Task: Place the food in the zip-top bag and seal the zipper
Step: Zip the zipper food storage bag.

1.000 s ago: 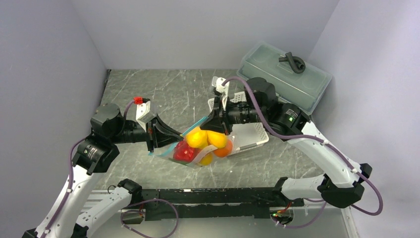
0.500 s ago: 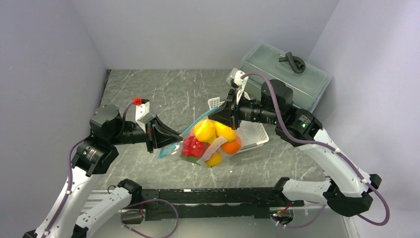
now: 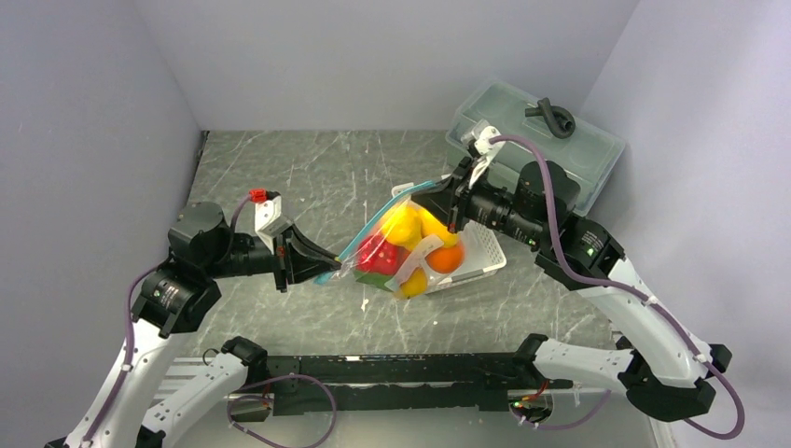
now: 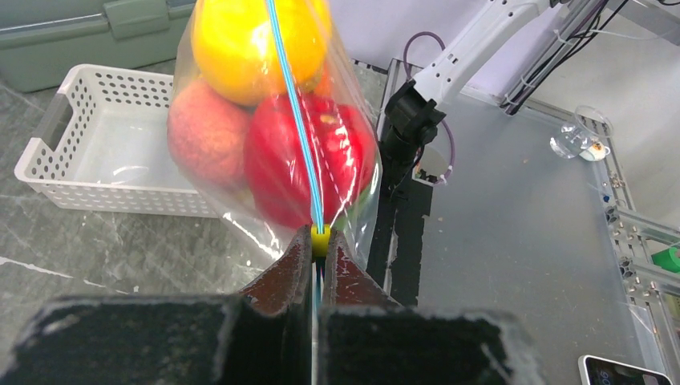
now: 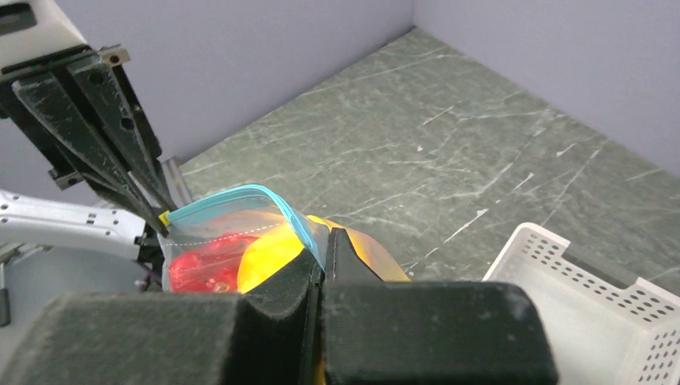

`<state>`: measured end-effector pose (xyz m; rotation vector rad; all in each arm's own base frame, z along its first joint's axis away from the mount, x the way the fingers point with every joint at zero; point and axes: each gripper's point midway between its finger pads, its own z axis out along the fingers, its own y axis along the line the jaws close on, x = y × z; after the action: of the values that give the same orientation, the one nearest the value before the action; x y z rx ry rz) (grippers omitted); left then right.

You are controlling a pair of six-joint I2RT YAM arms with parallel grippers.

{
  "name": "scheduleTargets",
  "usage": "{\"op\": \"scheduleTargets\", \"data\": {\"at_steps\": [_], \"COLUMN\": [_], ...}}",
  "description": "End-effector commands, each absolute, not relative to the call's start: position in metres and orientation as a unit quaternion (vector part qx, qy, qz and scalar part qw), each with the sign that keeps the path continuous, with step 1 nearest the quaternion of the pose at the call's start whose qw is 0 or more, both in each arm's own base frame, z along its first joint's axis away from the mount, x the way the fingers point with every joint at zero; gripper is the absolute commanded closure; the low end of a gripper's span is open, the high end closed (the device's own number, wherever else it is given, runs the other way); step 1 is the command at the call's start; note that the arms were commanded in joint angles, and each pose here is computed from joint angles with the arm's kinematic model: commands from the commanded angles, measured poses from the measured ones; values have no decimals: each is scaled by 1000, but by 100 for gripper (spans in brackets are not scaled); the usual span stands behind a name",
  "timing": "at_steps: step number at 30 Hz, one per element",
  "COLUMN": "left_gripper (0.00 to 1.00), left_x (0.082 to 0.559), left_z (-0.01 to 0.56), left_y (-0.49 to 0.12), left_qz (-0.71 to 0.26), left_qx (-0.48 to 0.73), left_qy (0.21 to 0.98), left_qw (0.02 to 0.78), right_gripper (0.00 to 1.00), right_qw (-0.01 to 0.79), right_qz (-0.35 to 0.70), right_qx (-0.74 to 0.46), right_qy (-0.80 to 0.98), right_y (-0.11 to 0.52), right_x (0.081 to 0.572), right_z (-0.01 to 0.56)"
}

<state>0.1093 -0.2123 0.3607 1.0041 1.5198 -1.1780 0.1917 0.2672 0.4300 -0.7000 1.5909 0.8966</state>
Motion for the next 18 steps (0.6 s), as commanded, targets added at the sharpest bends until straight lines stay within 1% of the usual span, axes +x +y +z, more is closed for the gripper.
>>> {"op": "scheduleTargets", "data": {"at_steps": [1, 18], "left_gripper": [100, 100], "left_x": [98, 98], "left_z": [352, 346], "left_y": [-207, -206], "left_qz": [-480, -477], "left_qx": [413, 407], "left_qy": [629, 639], "left_qw": [451, 445], "right_gripper": [100, 100], "right_qw": [677, 730], "right_qz": [348, 322], "right_qx": [-190, -104], "right_qy": [620, 593], "right_y": [228, 187], "right_x": [217, 220], "right_z": [493, 506]}}
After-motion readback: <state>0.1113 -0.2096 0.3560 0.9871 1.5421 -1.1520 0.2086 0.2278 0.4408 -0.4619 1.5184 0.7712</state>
